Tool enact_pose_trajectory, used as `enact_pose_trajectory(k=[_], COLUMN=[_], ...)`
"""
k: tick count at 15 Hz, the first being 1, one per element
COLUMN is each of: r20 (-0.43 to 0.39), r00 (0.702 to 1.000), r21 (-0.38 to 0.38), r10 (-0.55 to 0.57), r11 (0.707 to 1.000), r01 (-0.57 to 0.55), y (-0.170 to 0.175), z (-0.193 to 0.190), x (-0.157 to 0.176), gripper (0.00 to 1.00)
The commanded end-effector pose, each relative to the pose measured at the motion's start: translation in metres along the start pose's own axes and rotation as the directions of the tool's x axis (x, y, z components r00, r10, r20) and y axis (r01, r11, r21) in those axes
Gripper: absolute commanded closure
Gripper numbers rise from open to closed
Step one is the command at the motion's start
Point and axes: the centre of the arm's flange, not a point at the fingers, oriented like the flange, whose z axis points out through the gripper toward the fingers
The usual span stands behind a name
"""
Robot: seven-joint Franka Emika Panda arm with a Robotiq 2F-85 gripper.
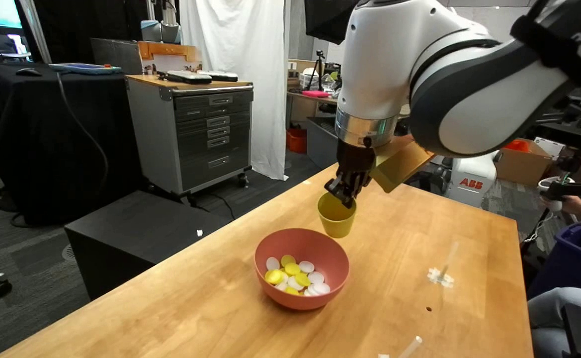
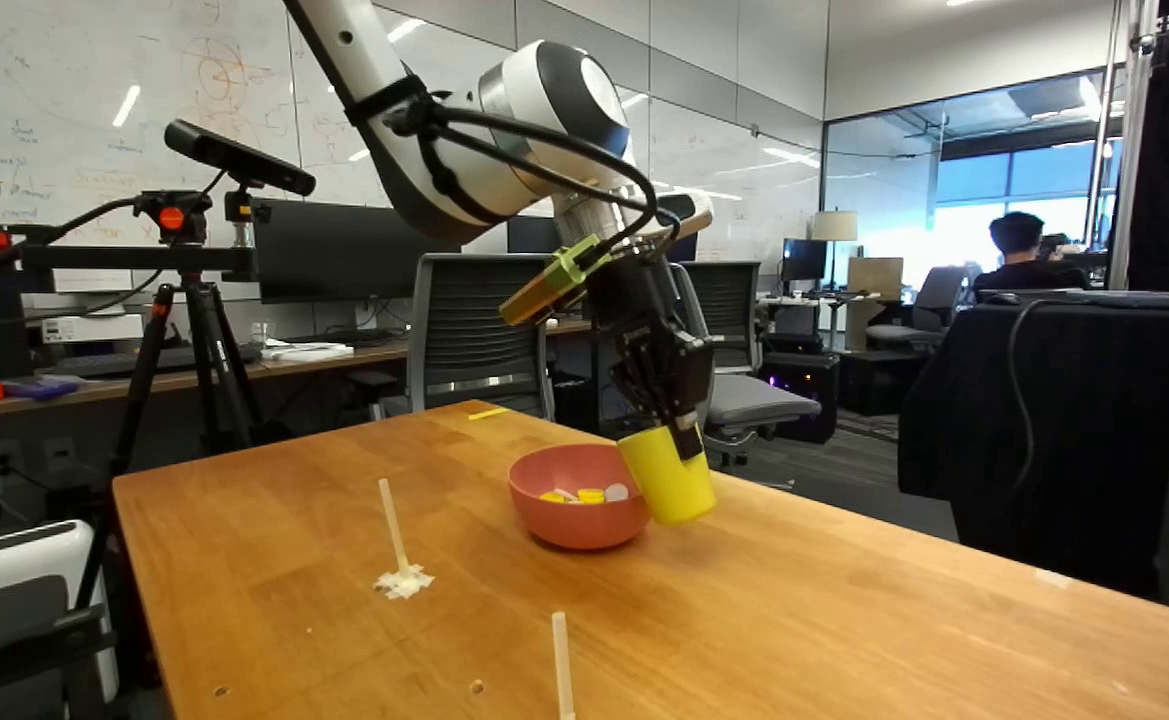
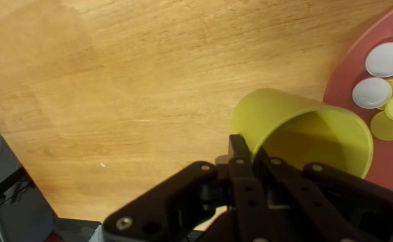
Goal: Pour the contents of the yellow cup into the bowl
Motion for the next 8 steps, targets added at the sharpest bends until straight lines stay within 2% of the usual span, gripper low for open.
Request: enact_pose_trajectory(k=[1,8], r20=[-0.026,-0.049], r00=[1.0,0.988], r21=[0.09,0.231], r10=[0.008,0.147], r11=[0.996,0.964], r01=[-0.006,-0.132], y=[0.017,0.045], z=[-0.003,0.021], x=[-0.014,-0.024], gripper=[0.94,0.93])
